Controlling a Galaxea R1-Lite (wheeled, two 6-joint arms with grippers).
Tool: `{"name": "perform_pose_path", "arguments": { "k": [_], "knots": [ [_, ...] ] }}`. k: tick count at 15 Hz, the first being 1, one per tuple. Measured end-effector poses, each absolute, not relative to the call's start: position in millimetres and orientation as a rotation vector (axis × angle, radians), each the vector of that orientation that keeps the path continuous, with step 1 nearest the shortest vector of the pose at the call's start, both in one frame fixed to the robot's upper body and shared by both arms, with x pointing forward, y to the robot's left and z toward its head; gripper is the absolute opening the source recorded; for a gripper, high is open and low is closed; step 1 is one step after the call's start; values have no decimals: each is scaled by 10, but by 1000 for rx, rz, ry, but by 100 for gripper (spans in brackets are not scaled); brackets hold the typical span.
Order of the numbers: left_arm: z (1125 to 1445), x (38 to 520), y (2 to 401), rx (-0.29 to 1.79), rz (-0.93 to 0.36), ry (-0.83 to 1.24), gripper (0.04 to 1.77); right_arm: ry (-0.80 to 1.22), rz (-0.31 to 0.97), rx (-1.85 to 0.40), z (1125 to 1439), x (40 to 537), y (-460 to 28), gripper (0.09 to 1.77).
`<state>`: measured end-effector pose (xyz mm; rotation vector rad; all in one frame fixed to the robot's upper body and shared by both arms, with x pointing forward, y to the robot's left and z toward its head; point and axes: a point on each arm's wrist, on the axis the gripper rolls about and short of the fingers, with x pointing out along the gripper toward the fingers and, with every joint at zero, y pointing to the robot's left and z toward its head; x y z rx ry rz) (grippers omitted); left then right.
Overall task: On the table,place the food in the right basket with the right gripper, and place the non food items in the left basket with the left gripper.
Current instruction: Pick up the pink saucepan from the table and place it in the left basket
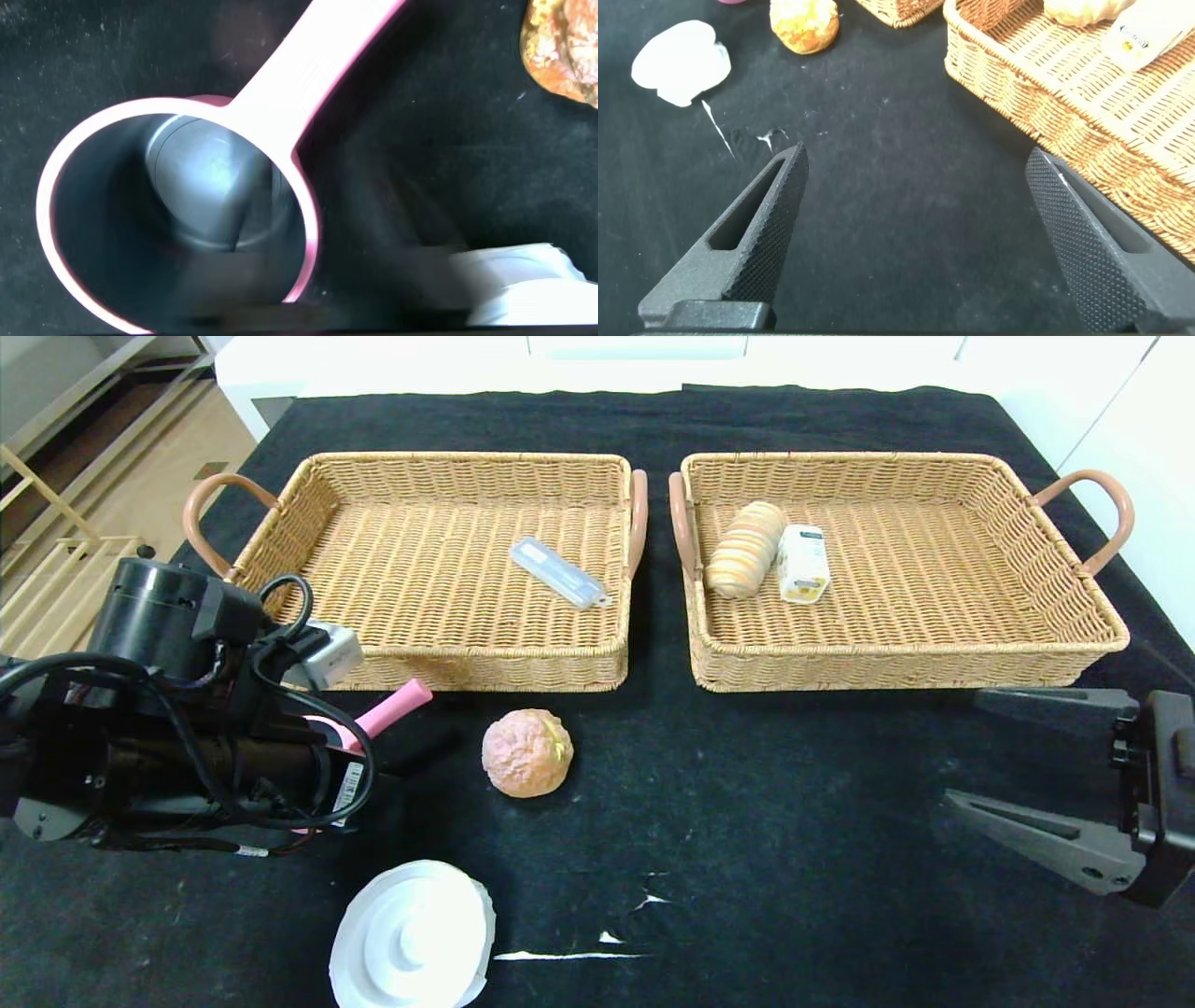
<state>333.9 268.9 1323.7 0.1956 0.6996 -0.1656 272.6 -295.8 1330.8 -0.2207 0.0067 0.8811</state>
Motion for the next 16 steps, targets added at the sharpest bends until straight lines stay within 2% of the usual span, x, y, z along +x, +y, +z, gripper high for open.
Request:
{"name": "perform_pose_path", "arguments": {
  "k": [12, 16],
  "knots": [
    [13168, 3330, 2691, 199, -168, 722, 17, 22, 888, -218, 13269, 2745, -2948, 171],
    [13251, 3235, 2709, 192, -181, 701, 17, 21, 892, -220, 13264, 2733, -2942, 171]
  ]
}}
